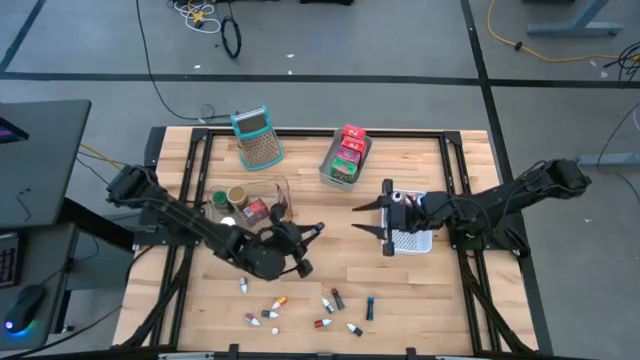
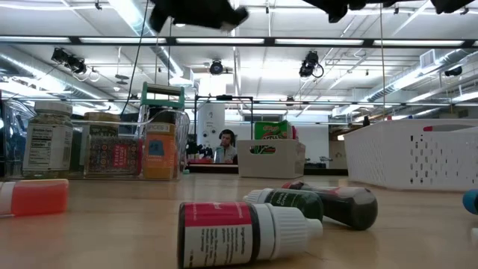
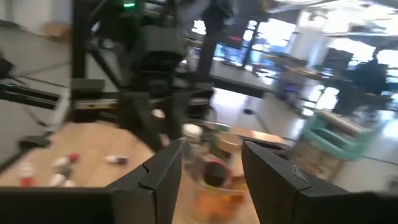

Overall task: Pick & Place Kitchen Items
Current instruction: Put the green food coloring bottle into the white bin

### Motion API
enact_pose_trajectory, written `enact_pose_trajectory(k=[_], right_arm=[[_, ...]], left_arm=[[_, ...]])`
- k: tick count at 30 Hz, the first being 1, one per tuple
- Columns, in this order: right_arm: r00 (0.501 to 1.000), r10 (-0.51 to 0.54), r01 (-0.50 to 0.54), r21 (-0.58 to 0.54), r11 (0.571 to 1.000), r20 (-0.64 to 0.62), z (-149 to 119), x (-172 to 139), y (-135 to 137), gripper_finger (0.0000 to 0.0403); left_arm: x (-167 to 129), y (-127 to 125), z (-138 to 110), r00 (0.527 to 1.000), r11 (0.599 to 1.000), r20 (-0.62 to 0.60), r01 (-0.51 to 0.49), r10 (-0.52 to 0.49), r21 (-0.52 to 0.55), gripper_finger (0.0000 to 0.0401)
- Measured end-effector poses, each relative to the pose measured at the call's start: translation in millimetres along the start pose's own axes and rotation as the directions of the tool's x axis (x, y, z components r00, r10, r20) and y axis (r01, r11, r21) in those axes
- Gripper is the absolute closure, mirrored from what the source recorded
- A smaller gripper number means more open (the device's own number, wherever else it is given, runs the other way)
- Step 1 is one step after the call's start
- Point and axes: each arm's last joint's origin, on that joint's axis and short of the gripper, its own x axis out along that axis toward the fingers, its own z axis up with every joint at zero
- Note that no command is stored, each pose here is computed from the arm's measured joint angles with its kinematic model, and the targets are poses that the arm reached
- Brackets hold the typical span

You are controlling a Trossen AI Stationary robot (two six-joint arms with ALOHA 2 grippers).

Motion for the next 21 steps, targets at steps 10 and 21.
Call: enact_pose_trajectory(k=[10,21], right_arm=[[1.0,0.002,-0.004,0.101,0.995,0.018,-0.9,2.5,-10.9,0.0227],[0.977,0.112,-0.134,0.113,0.985,0.18,-3.6,21.7,-1.5,0.02]], left_arm=[[13.5,1.9,37.6,0.974,0.988,0.212,0.054,-0.084,0.143,0.0318],[32.1,15.3,47.5,0.955,0.972,0.219,0.167,-0.202,0.167,0.0315]])
